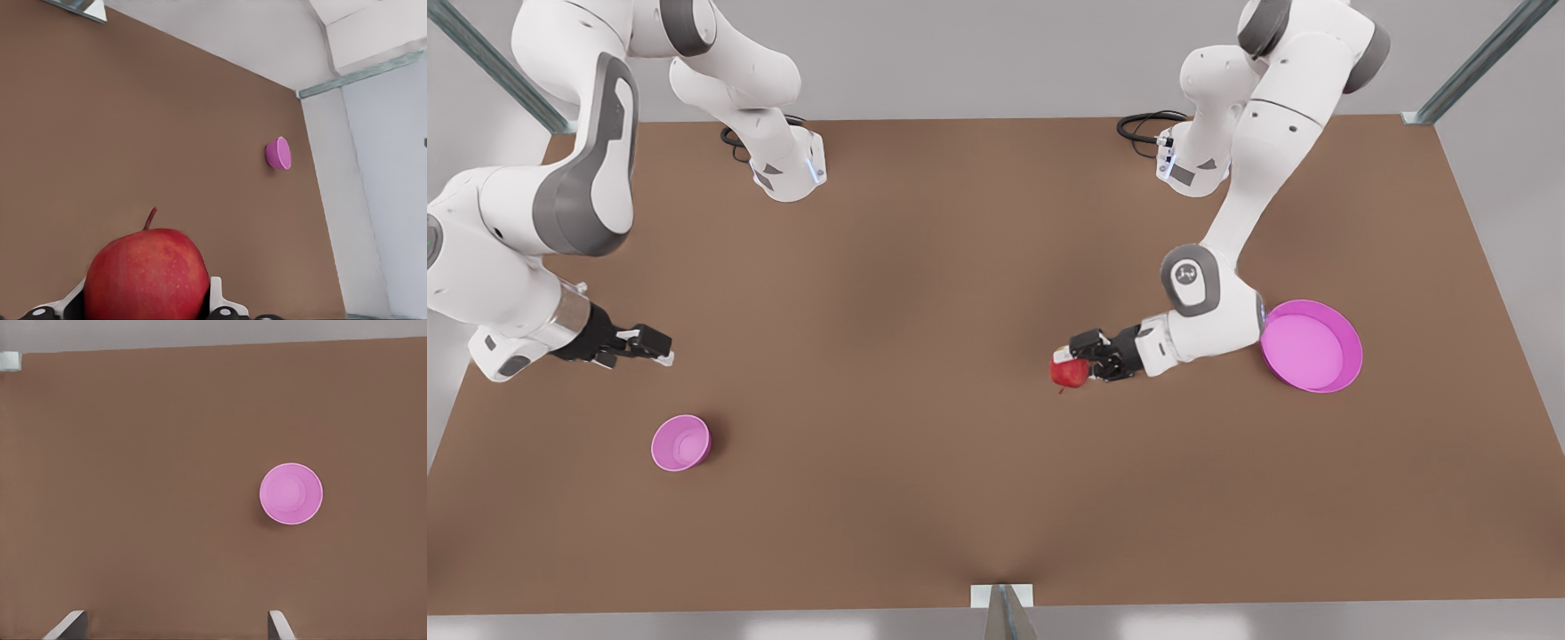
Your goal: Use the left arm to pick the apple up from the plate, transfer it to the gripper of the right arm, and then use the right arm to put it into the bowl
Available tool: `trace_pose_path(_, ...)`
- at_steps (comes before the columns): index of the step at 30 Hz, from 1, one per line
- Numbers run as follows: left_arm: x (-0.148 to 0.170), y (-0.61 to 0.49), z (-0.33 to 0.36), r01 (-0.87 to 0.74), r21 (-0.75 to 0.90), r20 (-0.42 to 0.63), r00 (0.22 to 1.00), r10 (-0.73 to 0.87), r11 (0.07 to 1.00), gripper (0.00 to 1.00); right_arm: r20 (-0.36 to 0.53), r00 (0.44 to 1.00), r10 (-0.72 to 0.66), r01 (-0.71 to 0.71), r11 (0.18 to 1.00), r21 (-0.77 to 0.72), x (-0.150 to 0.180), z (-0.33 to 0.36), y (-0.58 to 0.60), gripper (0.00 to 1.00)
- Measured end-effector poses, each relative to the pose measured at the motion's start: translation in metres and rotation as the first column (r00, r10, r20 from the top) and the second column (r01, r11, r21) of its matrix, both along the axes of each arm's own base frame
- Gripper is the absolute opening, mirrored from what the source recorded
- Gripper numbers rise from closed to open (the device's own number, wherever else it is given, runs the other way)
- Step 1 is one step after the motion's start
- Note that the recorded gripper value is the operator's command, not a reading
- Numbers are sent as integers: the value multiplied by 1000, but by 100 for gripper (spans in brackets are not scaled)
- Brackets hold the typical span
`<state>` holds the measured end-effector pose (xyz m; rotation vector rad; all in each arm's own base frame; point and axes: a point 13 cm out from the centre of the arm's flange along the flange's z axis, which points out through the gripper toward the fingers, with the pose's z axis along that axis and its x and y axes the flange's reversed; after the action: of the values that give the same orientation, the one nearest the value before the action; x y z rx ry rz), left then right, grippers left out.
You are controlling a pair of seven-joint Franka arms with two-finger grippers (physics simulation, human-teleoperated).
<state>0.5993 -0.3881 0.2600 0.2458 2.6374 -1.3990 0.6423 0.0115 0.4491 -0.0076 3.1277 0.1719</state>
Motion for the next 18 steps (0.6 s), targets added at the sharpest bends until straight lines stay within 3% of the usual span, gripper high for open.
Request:
trace_pose_path(4,-5,-65,7,100,-147,118,990,-83,984,80,-24,1000,3,0,993,119,1,-11,32,100)
trace_pose_path(7,-10,-110,8,197,-209,252,957,-142,958,80,-99,995,-8,42,935,352,11,-44,86,100)
trace_pose_path(10,-23,-149,-6,277,-275,359,918,-169,921,80,-196,980,-32,146,788,598,32,-87,149,100)
trace_pose_path(12,-26,-170,-12,318,-321,431,888,-161,892,80,-293,955,-37,248,641,727,30,-113,191,100)
trace_pose_path(14,-21,-182,-3,356,-335,524,840,-141,873,80,-334,942,-15,293,521,802,26,-118,240,100)
trace_pose_path(18,2,-186,0,401,-313,677,730,-94,861,80,-362,932,0,333,391,858,13,-128,297,100)
